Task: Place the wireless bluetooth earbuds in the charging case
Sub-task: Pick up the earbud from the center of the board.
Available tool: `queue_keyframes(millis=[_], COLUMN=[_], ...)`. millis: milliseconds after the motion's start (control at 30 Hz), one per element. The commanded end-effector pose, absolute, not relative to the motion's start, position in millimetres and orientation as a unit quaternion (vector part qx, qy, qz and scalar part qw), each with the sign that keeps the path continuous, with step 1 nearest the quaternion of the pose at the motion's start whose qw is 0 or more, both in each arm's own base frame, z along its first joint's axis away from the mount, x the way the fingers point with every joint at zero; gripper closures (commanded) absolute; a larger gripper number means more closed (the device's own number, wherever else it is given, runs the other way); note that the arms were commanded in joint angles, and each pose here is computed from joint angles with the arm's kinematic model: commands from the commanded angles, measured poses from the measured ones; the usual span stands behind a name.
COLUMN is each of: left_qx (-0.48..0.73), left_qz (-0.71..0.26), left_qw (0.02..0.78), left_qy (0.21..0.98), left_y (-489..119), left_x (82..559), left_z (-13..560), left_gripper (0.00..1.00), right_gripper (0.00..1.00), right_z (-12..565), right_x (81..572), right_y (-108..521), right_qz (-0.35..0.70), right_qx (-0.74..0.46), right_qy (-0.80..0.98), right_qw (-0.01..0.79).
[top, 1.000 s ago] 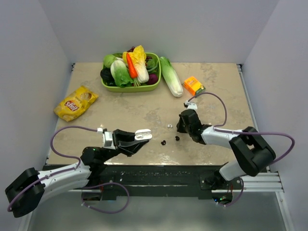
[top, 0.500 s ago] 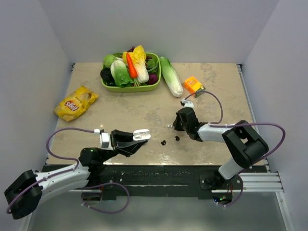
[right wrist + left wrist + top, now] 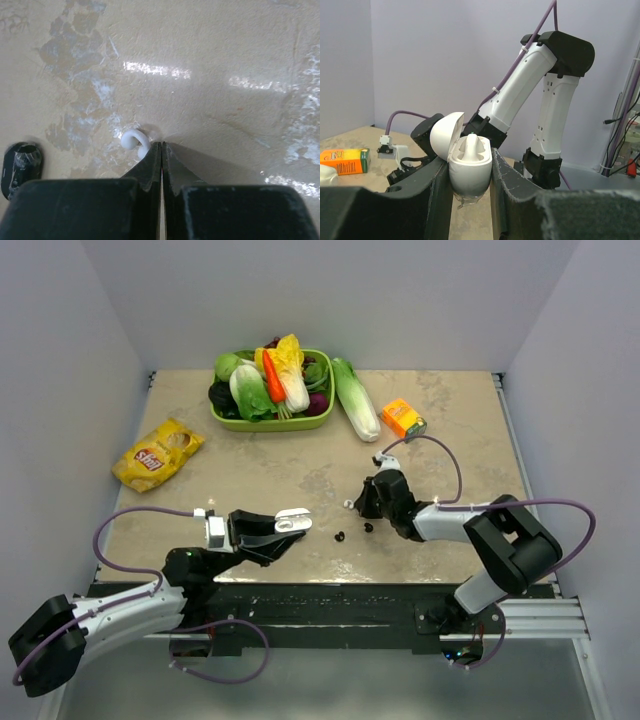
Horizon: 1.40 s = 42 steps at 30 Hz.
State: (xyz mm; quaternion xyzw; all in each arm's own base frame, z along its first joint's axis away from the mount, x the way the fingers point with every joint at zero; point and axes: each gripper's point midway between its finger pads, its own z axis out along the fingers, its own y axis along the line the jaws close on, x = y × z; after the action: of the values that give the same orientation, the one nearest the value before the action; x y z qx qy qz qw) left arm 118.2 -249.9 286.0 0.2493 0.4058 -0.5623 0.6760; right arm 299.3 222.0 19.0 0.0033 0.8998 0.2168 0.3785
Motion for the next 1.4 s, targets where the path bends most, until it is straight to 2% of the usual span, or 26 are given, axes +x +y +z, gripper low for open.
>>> queue_keyframes(millis=[0,233,267,333,367,467,533,567,667,800,1033,1367], left_qx=[0.247,0.248,0.247,0.248,0.247,0.247,0.247,0.246,0.246,0.247,0.249,0.251], left_qz=[-0.567,-0.567,-0.568,-0.567,-0.568,-0.567,-0.567,-0.566,-0.565,-0.566,-0.567,-0.565], left_qw=[0.677,0.674,0.674,0.675,0.674,0.675,0.675,0.676,0.676,0.675,0.673,0.673], left_qy=[0.399,0.403,0.403,0.403,0.402,0.402,0.402,0.402,0.403,0.403,0.403,0.406], left_y=[-234,-234,-234,-234,-234,-234,-233,-233,-233,-234,-234,-235], left_x=[104,104,104,104,104,104,104,104,104,104,103,104], left_z=[255,252,252,252,253,252,252,251,251,250,250,247], left_gripper=[1.00,1.00,1.00,1.00,1.00,1.00,1.00,1.00,1.00,1.00,1.00,1.00], right_gripper=[1.00,1.00,0.90,0.78,0.67,0.58,0.58,0.58,0.60,0.62,0.54,0.52], right_z=[10,14,17,25,28,49,73,84,106,96,68,55], right_x=[280,275,275,280,281,288,294,288,277,252,251,257], right_y=[231,219,215,206,204,205,215,230,260,295,297,290], right_qz=[0.233,0.212,0.206,0.187,0.180,0.181,0.201,0.232,0.242,0.254,0.231,0.204], right_qx=[-0.012,0.009,0.014,0.021,0.020,0.012,-0.029,-0.065,-0.180,-0.270,-0.280,-0.271], right_qy=[0.908,0.914,0.913,0.911,0.910,0.901,0.883,0.875,0.851,0.850,0.867,0.878], right_qw=[0.348,0.346,0.351,0.367,0.372,0.393,0.424,0.421,0.431,0.375,0.341,0.339])
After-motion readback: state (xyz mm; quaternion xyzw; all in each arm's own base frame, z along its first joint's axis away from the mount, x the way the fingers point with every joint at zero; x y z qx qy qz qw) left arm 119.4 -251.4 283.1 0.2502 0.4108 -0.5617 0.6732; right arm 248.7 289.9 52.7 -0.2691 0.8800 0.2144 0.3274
